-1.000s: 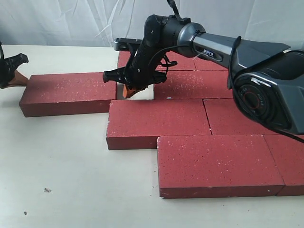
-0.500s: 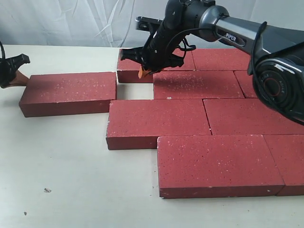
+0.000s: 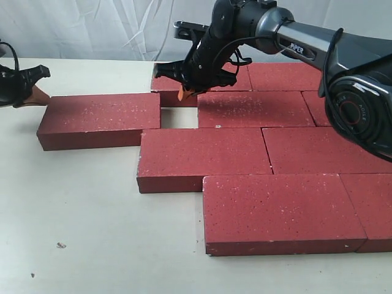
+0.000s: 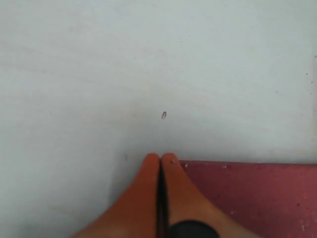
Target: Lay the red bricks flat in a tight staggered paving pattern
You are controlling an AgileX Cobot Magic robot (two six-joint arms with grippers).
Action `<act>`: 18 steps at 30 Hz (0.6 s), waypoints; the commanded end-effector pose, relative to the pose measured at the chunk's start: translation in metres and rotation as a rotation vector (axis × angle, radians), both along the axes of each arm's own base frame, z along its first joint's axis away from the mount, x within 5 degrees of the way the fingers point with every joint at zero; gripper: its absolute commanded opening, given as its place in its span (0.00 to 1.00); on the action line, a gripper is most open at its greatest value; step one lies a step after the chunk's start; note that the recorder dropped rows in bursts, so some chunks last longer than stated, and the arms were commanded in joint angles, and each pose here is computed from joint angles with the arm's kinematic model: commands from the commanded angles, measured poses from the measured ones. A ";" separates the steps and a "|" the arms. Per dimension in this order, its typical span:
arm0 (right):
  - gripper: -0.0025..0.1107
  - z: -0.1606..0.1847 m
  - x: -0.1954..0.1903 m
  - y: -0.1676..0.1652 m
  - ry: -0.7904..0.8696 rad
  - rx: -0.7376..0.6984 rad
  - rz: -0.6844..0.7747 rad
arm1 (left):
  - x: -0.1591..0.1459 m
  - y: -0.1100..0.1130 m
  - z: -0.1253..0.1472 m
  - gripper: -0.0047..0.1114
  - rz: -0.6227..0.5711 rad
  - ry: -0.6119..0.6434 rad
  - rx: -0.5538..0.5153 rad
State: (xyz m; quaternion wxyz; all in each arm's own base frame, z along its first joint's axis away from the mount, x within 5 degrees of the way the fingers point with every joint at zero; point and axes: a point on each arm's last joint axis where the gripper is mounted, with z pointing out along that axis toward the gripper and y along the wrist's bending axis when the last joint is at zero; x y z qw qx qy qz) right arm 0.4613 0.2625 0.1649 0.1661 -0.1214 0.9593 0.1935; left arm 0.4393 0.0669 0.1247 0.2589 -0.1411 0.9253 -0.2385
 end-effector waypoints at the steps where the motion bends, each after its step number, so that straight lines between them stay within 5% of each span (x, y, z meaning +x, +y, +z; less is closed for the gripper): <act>1: 0.02 0.008 -0.001 -0.003 -0.009 -0.007 0.005 | 0.002 0.010 0.019 0.04 -0.010 -0.027 -0.034; 18: 0.02 0.048 -0.024 -0.015 0.088 -0.087 0.105 | -0.025 0.015 0.072 0.04 -0.060 0.093 0.046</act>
